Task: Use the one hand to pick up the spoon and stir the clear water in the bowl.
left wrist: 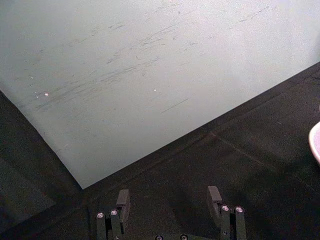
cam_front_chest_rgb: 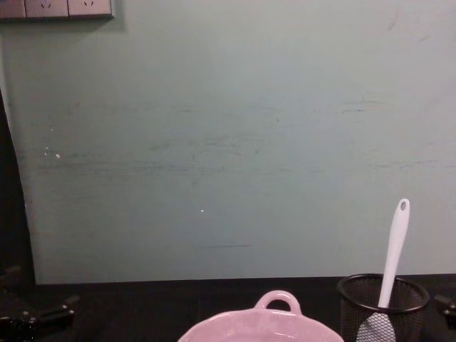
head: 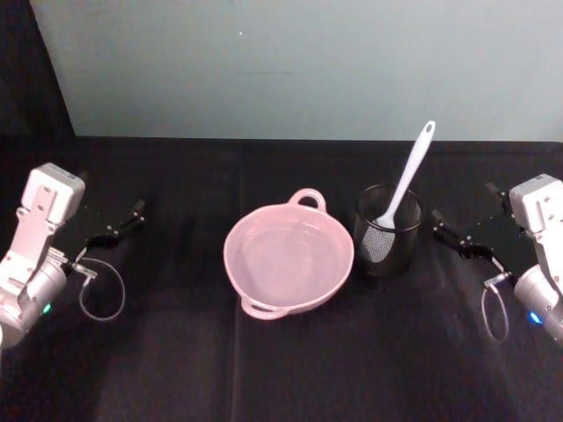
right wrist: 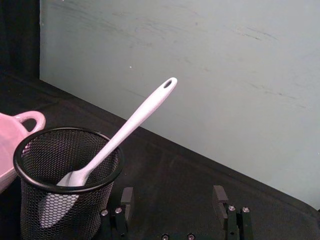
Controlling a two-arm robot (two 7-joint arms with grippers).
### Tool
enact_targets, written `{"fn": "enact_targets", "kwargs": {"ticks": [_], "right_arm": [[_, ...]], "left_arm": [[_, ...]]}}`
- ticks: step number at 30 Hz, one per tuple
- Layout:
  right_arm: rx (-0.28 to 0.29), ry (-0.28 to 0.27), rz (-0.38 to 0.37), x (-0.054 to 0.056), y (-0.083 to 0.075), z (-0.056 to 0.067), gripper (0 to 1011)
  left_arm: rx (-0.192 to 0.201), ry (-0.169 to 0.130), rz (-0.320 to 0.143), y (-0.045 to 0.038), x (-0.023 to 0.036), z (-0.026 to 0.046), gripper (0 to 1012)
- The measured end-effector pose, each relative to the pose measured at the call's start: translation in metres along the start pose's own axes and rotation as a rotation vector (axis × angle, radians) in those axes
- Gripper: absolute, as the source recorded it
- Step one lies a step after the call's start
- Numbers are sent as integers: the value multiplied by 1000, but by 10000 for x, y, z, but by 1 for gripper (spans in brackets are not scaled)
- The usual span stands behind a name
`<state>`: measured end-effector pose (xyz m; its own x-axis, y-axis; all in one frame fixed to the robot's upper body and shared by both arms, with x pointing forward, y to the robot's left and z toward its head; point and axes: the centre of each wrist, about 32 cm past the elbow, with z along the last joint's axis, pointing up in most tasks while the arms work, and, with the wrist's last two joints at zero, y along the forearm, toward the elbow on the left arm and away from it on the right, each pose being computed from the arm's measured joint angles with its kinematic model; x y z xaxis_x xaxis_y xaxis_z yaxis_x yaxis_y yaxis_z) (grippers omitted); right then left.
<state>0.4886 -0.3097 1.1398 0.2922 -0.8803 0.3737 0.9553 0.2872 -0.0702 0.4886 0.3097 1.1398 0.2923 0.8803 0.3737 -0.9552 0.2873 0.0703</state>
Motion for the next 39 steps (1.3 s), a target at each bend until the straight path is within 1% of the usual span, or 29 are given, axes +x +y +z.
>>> {"fn": "enact_targets", "kwargs": {"ticks": [8,10,13,14,16,17,19,20,22,26,27,29,30,32,33,34,35,39], "right_arm": [[0,0,0,0,0,0,1003],[1,2,-6,21,-15,11,1003],[-3,10,-34,97,-73,47,1002],[-6,22,-47,137,-125,78,1002],[-9,42,-58,185,-182,103,1003],[-7,66,-69,237,-231,143,1003],[-5,99,-75,295,-283,185,1003],[-4,123,-76,329,-307,208,1003],[1,223,-61,478,-384,305,1003],[7,348,-17,626,-425,409,1003],[3,404,6,679,-432,444,1003],[-4,474,42,734,-425,480,1002],[-13,544,79,781,-402,514,1002],[-29,610,120,820,-368,537,1003],[-48,672,158,858,-327,557,1003],[-57,701,174,876,-302,564,1003],[-78,754,208,899,-248,582,1002],[-114,830,257,918,-126,602,1003]], "left_arm": [[0,0,0,0,0,0,1011],[0,0,0,0,0,0,1011],[0,0,0,0,0,0,1011],[0,0,0,0,0,0,1011],[0,0,0,0,0,0,1011],[0,0,0,0,0,0,1011],[0,0,0,0,0,0,1011],[0,0,0,0,0,0,1011],[0,0,0,0,0,0,1011],[0,0,0,0,0,0,1011],[0,0,0,0,0,0,1011],[0,0,0,0,0,0,1011],[0,0,0,0,0,0,1011],[0,0,0,0,0,0,1011],[0,0,0,0,0,0,1011],[0,0,0,0,0,0,1011],[0,0,0,0,0,0,1011],[0,0,0,0,0,0,1011]]}}
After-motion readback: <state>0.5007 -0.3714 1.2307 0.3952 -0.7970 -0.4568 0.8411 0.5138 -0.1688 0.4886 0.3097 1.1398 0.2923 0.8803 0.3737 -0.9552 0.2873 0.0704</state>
